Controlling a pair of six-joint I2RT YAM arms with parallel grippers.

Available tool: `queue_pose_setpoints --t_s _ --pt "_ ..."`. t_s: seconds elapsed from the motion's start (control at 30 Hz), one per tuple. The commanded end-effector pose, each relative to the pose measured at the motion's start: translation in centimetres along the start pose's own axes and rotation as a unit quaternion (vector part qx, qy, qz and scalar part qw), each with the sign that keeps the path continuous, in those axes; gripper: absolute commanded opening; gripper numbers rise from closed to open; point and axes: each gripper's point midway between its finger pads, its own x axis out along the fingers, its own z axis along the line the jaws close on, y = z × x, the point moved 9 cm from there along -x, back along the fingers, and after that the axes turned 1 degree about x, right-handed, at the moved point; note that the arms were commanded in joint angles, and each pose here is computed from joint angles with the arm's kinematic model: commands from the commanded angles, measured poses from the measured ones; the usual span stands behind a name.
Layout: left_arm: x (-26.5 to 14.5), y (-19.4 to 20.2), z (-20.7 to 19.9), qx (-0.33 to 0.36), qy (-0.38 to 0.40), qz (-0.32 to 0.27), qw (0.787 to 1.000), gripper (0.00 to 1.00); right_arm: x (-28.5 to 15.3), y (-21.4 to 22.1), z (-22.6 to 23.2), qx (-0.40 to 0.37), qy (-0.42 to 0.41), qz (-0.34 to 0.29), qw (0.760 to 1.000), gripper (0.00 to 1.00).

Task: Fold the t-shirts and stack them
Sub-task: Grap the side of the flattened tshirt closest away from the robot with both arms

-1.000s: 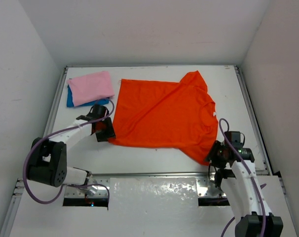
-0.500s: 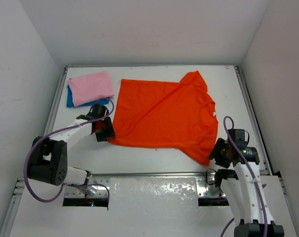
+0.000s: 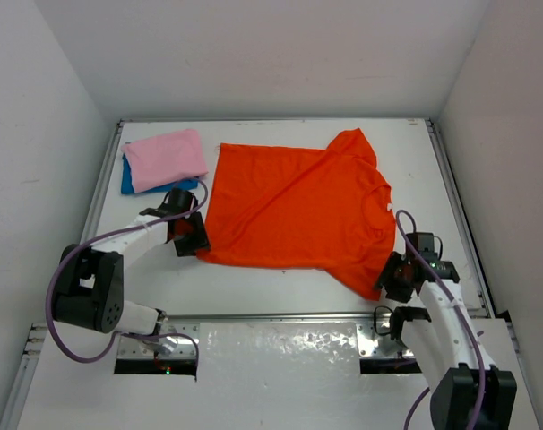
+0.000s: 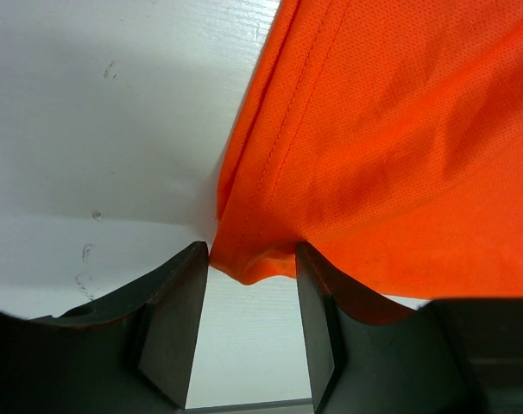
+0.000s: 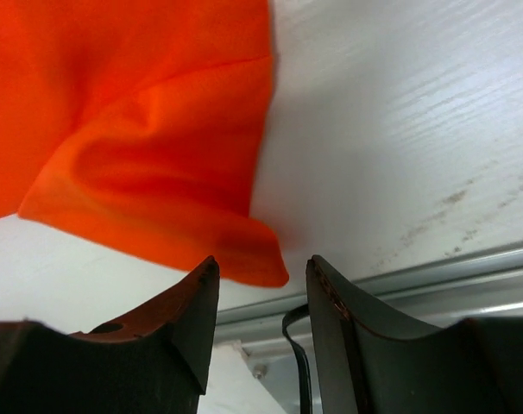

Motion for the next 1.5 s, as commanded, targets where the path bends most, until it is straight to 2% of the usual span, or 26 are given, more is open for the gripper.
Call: queue_pose_setpoints --t_s 0.0,0.23,0.47,0.57,0.67,0.7,0.83,0.93,1.17,1.47 --pt "-0.1 -1.0 -0.2 0.002 0.007 -0.020 1.000 0.43 1.3 -0.1 0.3 0.003 -0.023 -0.013 1.000 0.44" --pt "0.5 -0.8 0.1 0.002 -0.002 -0.018 1.000 0.43 2.4 0.8 -0.1 0.010 -0.006 0.014 1.000 0.43" --pt "0.9 -0.7 0.2 -0.001 -0.002 -0.020 1.000 0.42 3.0 1.0 0.0 0.009 -0.033 -0.012 0.999 0.40" --pt "1.1 -0.6 0.2 -0.003 0.001 -0.022 1.000 0.34 2.7 1.0 0.0 0.008 -0.040 -0.020 0.999 0.25" --pt "1.1 -0.8 0.0 -0.003 0.009 -0.027 1.000 0.12 1.8 0.8 0.1 0.014 -0.034 -0.032 0.999 0.06" --pt "1.0 -0.9 0.0 -0.005 0.008 -0.030 1.000 0.00 1.1 0.2 0.5 0.014 -0.043 -0.051 0.998 0.00" --pt "-0.1 -1.5 -0.2 -0.011 0.006 -0.049 0.999 0.00 -1.6 -1.8 1.4 0.019 -0.038 -0.093 0.995 0.00" --pt "-1.5 -1.9 -0.1 -0.024 -0.010 -0.070 0.997 0.00 -3.5 -2.6 1.9 0.019 -0.024 -0.092 0.995 0.00" --pt "-3.6 -1.9 -0.6 -0.035 0.006 -0.070 0.997 0.00 -5.7 -4.2 2.6 0.042 -0.018 -0.130 0.990 0.00" --pt "-5.5 -1.2 -1.1 -0.059 0.039 -0.062 0.996 0.00 -8.6 -6.6 3.4 0.028 -0.002 -0.182 0.983 0.00"
